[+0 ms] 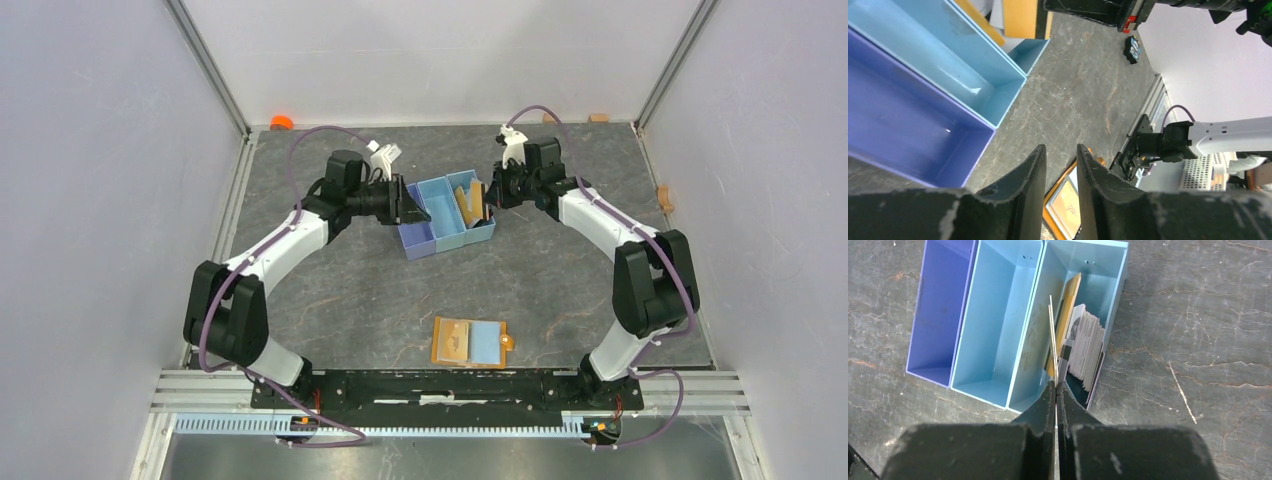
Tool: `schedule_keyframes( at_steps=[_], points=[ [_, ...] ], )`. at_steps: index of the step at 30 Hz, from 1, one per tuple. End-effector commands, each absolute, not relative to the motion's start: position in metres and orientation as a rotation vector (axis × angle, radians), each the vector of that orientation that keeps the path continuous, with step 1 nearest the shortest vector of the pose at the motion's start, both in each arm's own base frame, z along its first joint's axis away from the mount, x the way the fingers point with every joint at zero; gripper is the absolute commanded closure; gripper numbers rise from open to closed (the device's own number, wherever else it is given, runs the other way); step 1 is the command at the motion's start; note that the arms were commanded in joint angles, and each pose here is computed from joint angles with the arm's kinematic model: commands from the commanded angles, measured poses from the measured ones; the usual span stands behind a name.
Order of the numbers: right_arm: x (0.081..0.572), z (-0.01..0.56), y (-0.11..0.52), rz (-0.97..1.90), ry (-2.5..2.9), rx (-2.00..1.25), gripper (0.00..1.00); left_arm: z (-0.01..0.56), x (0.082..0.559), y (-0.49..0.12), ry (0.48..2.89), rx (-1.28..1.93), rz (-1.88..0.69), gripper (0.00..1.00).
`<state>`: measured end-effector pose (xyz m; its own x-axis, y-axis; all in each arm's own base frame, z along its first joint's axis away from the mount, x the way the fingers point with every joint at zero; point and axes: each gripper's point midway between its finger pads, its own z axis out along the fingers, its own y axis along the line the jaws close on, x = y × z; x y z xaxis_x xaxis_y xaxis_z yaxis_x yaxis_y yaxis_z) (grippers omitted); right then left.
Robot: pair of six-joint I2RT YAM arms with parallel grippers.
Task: Put the credit cards into the card holder
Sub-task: Place the credit card in the storage box.
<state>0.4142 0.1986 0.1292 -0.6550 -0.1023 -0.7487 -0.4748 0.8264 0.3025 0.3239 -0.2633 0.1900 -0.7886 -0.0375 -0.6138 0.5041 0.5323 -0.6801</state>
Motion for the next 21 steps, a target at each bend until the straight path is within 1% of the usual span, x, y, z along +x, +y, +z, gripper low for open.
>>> schedule_keyframes(
  at_steps=[1,4,8,9,11,13,17,21],
  points=[
    [0.409,0.165,0.209,0.701,2.141,-0.463,1.0,0.206,0.32,-0.28,2.121,0.425,-1.356,0.62],
    [0.396,0.195,0.218,0.789,2.072,-0.505,1.0,0.224,0.32,-0.281,2.043,0.477,-1.358,0.54],
    [0.364,0.228,0.232,0.947,1.986,-0.616,1.0,0.239,0.321,-0.27,1.969,0.528,-1.268,0.39],
    [0.356,0.234,0.234,0.98,1.965,-0.64,1.0,0.236,0.32,-0.266,1.981,0.543,-1.235,0.36],
    [0.338,0.245,0.237,1.038,1.926,-0.682,1.0,0.236,0.319,-0.262,1.991,0.574,-1.194,0.31],
    [0.321,0.255,0.239,1.097,1.888,-0.725,1.0,0.238,0.315,-0.263,1.983,0.604,-1.209,0.27],
    [0.289,0.272,0.246,1.232,1.806,-0.808,1.0,0.249,0.304,-0.271,1.924,0.65,-1.32,0.26],
    [0.273,0.285,0.252,1.303,1.747,-0.861,1.0,0.263,0.291,-0.279,1.846,0.697,-1.45,0.3]
  ],
)
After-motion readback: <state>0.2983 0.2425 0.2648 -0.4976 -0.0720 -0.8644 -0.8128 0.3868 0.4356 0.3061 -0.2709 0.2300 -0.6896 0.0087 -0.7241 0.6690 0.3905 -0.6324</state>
